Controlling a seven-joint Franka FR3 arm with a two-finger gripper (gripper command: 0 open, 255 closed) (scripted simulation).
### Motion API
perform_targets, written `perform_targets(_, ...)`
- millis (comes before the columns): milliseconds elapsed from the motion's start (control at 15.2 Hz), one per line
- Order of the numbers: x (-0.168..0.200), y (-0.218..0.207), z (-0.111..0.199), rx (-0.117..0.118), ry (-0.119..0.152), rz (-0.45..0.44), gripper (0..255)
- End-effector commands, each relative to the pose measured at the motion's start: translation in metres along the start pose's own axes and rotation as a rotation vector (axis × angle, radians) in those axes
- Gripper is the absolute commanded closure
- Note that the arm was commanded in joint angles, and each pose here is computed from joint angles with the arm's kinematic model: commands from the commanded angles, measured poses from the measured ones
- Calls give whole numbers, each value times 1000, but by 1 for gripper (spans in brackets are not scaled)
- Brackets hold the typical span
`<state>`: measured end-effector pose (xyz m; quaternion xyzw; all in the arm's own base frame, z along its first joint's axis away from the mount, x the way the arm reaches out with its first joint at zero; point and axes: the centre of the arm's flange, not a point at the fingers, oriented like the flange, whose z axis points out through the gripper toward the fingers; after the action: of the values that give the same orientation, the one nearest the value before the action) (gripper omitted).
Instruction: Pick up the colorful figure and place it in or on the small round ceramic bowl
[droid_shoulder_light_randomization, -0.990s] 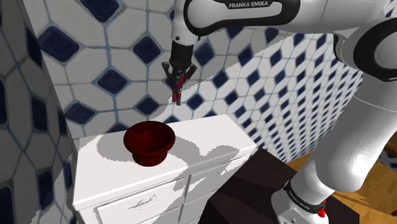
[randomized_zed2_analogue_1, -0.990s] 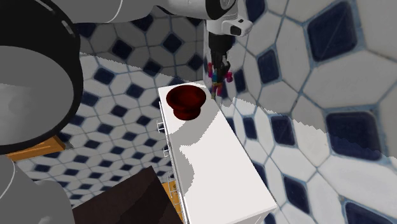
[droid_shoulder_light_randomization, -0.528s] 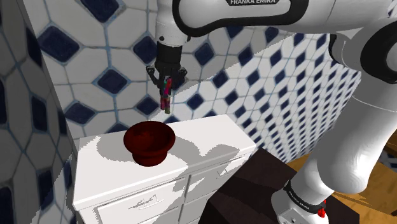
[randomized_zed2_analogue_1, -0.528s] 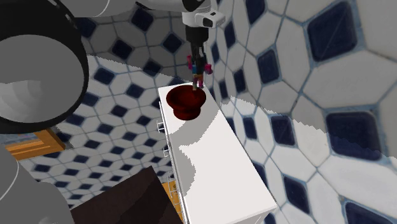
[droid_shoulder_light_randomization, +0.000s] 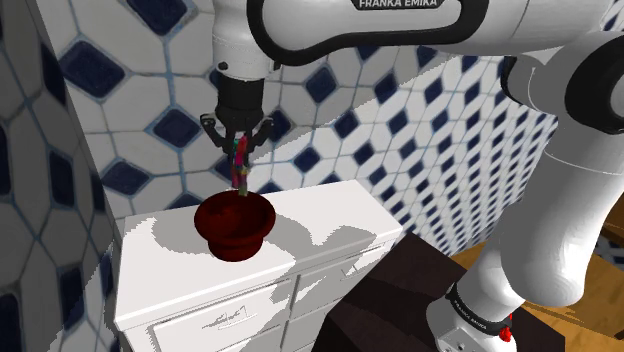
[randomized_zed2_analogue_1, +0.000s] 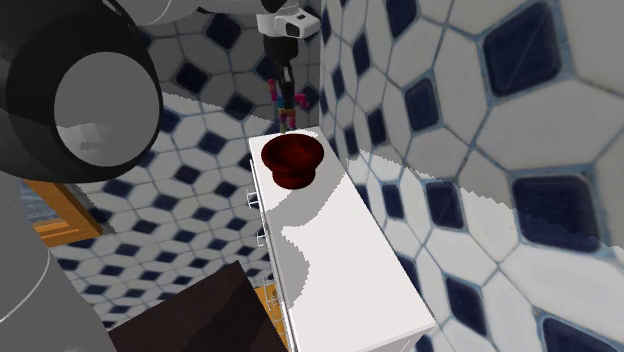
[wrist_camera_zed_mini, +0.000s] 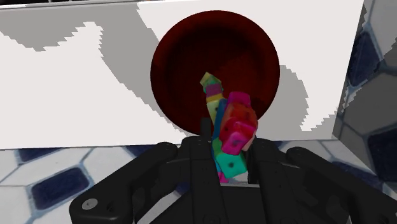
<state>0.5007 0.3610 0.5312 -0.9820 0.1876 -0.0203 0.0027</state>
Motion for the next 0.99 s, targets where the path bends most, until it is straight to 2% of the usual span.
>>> perform_targets(0,-3,-2,10,0,0,1,255)
perform_targets(792,-6,-1,73,0,0,1,255)
perform_targets(924,-6,-1,73,0,0,1,255)
